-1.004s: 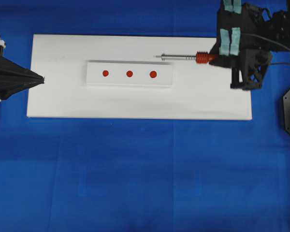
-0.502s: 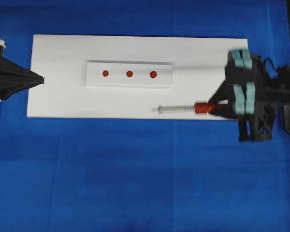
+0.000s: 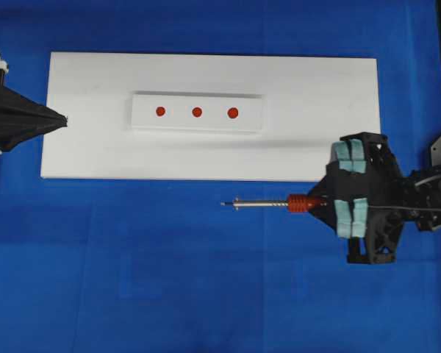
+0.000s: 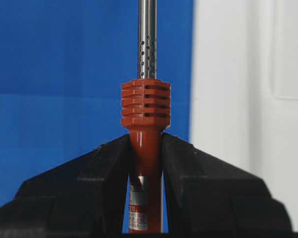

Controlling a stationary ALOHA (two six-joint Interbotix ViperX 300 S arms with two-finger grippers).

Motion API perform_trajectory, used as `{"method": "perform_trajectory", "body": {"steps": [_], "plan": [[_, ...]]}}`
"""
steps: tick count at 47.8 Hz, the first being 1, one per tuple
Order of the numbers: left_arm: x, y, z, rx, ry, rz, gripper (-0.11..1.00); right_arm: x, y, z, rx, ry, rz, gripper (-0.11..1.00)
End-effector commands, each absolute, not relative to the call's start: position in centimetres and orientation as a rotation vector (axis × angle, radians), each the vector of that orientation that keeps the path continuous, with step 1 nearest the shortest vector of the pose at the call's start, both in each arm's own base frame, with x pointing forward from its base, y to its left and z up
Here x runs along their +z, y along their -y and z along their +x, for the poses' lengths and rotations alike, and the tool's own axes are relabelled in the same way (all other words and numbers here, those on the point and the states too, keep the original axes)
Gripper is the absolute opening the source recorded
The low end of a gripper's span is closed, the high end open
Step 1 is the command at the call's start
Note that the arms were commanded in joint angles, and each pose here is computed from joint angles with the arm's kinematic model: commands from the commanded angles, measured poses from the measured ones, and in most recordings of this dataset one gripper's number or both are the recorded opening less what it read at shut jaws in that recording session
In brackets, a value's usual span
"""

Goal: Touch the tip of the soldering iron to the mark.
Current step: 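Lower the iron onto the table in front of the board and release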

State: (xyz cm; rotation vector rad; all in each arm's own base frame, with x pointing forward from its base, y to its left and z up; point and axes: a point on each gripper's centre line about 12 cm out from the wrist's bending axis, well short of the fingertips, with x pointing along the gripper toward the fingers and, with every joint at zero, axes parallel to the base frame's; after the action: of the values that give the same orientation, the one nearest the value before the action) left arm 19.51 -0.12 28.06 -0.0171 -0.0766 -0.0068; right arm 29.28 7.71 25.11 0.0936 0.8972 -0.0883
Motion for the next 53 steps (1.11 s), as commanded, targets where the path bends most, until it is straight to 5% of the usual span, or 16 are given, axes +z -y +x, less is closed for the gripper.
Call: {"method": "perform_trajectory", "body": {"steps": [1,30,53], "plan": [[28.5,0.1,19.7,-0.006,0.090,-0.016,0.00,26.2,-8.0,30.4,-0.086,-0.863,0.087,0.06],[28.4,0.1,19.7,-0.006,0.087,-0.017,0.00,26.4,-9.8,41.4,-0.098,-0.824,0.063,0.06],[28.4,0.3,19.7,-0.015,0.086,-0.016,0.00,23.9,-10.3,43.2,-0.083,-0.831,0.077,0.06]]}}
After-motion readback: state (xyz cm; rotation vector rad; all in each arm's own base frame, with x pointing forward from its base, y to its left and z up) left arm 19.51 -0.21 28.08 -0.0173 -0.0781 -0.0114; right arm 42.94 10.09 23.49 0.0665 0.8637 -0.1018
